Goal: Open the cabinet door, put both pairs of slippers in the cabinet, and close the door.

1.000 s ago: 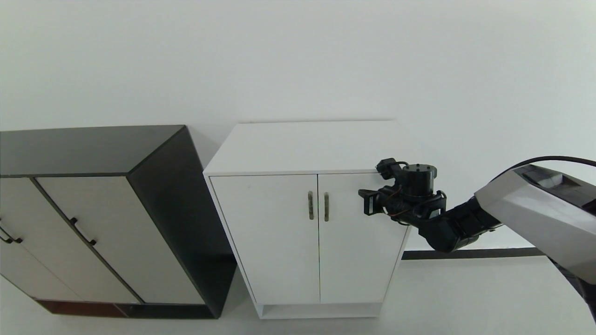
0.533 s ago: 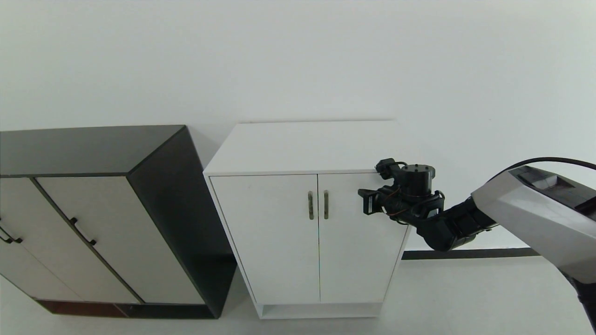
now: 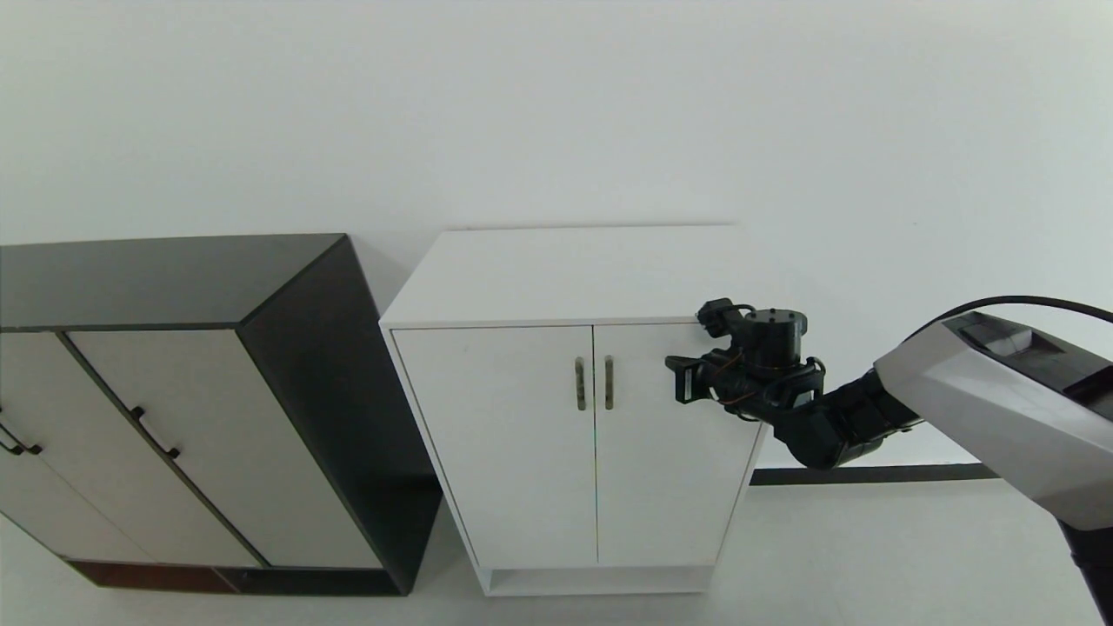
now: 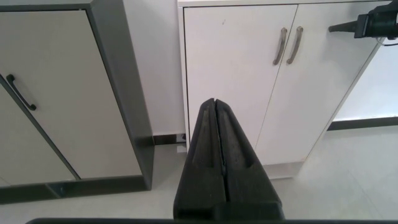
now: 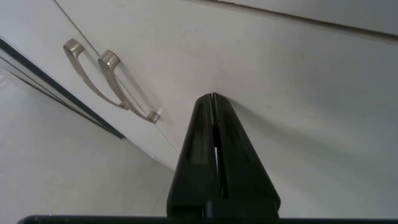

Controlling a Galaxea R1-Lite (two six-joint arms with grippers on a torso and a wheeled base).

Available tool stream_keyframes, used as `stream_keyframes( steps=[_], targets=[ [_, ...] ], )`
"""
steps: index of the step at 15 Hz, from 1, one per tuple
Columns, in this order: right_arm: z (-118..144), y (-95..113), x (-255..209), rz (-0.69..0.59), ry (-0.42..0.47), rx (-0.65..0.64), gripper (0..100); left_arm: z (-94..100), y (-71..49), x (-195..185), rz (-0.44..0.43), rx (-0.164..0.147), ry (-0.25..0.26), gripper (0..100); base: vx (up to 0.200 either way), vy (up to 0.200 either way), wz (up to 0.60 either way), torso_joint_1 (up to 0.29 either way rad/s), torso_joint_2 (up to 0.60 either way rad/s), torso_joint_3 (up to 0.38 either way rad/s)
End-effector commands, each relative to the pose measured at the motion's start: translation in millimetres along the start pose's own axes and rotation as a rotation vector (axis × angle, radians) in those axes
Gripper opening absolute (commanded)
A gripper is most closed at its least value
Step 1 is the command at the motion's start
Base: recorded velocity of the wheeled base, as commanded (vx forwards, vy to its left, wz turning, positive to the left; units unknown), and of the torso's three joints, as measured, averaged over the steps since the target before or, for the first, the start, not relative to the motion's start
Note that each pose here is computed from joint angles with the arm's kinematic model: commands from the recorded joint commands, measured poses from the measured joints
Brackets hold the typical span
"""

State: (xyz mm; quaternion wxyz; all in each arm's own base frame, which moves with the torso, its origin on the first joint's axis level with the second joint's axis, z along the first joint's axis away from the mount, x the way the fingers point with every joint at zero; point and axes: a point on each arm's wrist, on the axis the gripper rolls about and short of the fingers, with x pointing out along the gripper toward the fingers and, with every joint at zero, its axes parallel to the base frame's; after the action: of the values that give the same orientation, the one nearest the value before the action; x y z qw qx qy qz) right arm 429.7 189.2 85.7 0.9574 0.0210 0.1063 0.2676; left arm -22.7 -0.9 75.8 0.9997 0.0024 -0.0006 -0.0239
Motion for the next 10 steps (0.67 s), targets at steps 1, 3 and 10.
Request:
stream_keyframes(
  steps=[1,3,10],
  targets=[
    [-1.5,0.0,0.1,0.000,0.004,0.000,0,0.0,0.0,0.0,0.000,0.000,0.000,0,0.000,0.000,0.00,0.000,0.00,0.000],
    [1.2,0.8,-2.7,-0.021,-0.002,0.000,0,0.0,0.0,0.0,0.000,0.000,0.000,0,0.000,0.000,0.00,0.000,0.00,0.000],
    [0.9,10.6,-46.0,-0.026,0.001,-0.002,0,0.0,0.0,0.0,0.000,0.000,0.000,0,0.000,0.000,0.00,0.000,0.00,0.000]
  ],
)
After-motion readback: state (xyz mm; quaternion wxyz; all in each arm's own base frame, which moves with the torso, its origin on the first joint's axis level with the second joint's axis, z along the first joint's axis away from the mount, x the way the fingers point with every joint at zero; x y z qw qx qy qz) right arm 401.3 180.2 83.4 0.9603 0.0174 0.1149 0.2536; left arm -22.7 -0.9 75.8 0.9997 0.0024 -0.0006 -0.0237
